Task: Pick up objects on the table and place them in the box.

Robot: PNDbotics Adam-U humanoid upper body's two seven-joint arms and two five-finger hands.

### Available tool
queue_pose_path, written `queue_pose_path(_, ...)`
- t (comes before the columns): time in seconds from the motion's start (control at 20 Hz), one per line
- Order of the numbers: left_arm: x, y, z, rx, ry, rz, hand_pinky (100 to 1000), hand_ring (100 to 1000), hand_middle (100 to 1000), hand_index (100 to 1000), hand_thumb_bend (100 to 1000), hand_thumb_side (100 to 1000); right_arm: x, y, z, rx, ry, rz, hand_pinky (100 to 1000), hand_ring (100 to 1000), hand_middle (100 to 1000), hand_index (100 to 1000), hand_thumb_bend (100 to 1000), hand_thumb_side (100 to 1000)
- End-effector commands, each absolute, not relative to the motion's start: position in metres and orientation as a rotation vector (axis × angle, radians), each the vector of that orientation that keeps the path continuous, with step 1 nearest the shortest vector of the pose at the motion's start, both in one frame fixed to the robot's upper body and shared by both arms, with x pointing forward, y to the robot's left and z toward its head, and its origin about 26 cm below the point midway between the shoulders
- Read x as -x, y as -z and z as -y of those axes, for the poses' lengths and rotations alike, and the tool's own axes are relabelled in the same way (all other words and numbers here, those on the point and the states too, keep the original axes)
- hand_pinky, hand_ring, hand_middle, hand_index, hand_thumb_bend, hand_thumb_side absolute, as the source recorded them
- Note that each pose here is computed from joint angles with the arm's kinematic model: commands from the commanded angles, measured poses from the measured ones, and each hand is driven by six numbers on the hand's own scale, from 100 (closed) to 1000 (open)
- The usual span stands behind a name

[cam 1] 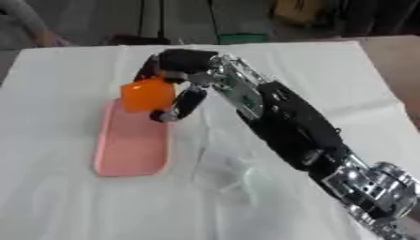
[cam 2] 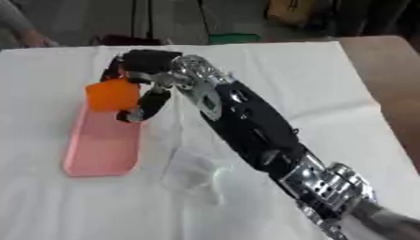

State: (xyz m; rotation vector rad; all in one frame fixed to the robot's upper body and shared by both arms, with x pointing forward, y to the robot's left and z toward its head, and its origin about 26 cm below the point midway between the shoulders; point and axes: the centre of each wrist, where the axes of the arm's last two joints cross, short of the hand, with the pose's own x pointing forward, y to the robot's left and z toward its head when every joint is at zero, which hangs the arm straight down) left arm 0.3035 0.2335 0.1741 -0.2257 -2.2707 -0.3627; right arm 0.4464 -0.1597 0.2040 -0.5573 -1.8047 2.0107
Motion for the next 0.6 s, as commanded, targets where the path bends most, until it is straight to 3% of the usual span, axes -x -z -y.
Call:
queue_pose_path(0.05,-0.302,-0.183,-0.232,0.237,0.384,2.301,574,748,889,868,178,866,-0.447,-0.208,0.156,0.556,-2.053,1.786,310,447,496,716,100,398)
queue_pose_path(0.6,-0.303,-0.187,-0.226,0.283,0.413,2.307,575,748,889,867,176,861,-0.449,-0.189,0.138,0.457,-2.073,1.759,303,438,488,713,100,420)
